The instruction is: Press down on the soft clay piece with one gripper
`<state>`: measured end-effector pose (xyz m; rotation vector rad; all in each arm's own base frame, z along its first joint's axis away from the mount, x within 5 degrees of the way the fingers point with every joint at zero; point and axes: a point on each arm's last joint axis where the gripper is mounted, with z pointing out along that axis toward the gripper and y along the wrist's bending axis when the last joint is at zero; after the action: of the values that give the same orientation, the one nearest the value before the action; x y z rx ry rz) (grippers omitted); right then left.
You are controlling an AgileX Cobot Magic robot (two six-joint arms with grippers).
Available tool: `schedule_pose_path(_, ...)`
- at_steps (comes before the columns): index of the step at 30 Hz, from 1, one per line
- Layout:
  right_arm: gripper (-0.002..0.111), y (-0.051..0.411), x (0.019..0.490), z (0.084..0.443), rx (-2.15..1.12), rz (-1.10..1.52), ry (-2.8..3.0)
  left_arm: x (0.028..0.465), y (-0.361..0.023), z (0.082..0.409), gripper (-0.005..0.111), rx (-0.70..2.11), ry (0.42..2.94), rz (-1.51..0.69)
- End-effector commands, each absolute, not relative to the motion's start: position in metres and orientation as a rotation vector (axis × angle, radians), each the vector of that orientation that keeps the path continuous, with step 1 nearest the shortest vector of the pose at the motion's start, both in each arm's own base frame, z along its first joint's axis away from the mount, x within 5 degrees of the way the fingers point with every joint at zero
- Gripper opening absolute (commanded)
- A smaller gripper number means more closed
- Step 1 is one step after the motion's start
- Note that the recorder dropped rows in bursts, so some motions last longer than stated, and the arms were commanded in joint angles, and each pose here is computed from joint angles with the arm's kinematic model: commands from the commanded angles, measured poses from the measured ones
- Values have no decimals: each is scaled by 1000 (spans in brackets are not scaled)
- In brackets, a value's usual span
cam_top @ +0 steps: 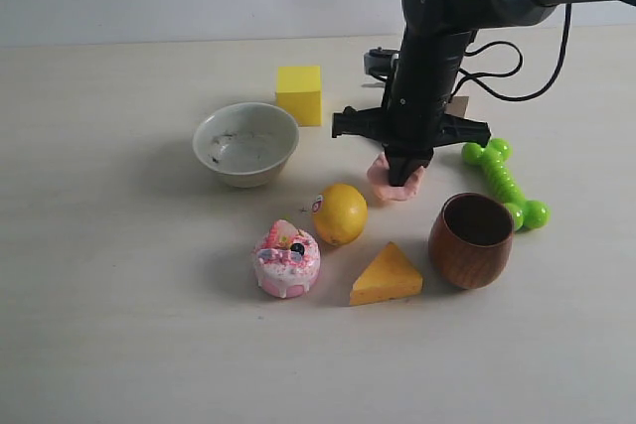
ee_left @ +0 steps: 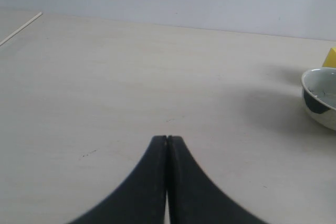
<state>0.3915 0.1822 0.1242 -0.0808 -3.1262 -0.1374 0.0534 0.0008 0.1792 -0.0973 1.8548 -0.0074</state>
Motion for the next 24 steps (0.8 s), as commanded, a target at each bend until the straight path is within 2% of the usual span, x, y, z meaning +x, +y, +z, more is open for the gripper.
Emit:
schedule_pose_path(1, 1, 184, 394, 129, -62, -180, -3166, 53, 1, 181, 0, -99, 1834, -17)
schedule_pose_path(11, 34, 191, 394, 118, -74, -278, -3133, 53, 1, 181, 0, -99, 1834, -17)
schedule_pose_path(24, 29, 191, 391, 105, -89, -255, -3082, 53, 1, 181, 0, -99, 1834, -17)
